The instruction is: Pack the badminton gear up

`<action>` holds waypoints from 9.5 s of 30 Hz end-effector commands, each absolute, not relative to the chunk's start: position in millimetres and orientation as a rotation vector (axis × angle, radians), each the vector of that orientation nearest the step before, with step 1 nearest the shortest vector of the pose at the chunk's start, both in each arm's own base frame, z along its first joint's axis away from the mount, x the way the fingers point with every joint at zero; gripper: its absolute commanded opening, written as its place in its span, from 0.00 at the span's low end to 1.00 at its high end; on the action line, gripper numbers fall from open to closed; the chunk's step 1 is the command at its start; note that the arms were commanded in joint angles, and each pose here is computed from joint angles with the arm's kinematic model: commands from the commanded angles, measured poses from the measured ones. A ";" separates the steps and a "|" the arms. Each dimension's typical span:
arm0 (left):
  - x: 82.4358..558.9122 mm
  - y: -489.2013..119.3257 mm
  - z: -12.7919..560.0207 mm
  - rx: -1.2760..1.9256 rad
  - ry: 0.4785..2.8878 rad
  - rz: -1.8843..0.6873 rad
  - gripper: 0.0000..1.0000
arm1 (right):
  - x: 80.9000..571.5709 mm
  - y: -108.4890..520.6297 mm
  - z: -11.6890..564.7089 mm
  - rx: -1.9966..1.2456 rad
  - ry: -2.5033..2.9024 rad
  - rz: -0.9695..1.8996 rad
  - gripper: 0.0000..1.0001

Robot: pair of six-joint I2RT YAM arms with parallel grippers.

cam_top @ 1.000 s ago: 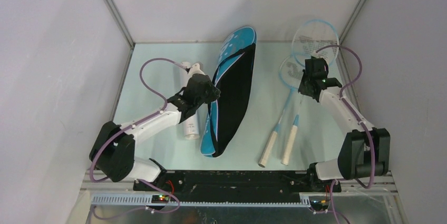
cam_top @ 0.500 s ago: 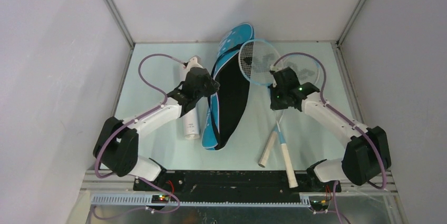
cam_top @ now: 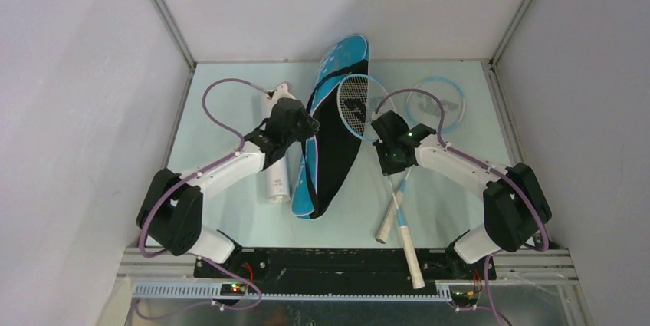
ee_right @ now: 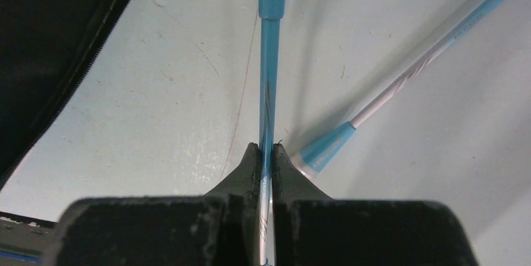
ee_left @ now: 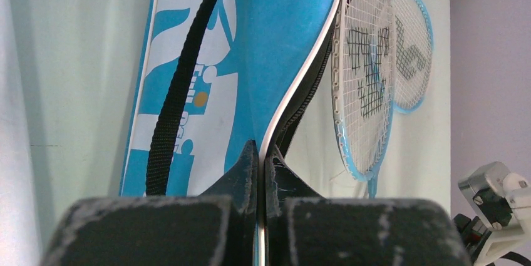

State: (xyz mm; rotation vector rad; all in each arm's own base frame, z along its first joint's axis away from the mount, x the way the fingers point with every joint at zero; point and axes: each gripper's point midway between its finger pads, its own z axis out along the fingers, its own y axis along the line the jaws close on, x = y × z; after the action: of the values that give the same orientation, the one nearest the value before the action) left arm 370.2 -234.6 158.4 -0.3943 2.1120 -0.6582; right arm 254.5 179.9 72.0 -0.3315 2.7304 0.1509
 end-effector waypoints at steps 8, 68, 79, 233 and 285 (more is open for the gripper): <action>397.3 -235.5 191.5 -0.446 2.006 -0.683 0.00 | 231.8 172.0 69.8 -0.372 2.745 0.089 0.00; 266.8 -330.9 196.3 0.276 2.088 -1.176 0.00 | 447.3 337.6 130.2 0.119 2.135 0.646 0.00; 261.2 -329.9 207.3 0.272 2.050 -1.217 0.00 | 459.2 334.5 86.5 0.167 2.077 0.490 0.00; 215.3 -338.2 196.4 0.654 1.962 -1.399 0.00 | 353.2 357.8 163.2 -0.177 2.036 0.881 0.00; 265.0 -292.9 215.4 0.232 1.904 -1.287 0.00 | 362.4 301.1 155.4 0.034 2.199 0.691 0.76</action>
State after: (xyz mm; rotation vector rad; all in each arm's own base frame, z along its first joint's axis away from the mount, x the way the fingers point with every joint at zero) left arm 266.3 -290.0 178.7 0.1800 2.0468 -1.2198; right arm 372.3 310.4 119.9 0.1108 2.2508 0.7106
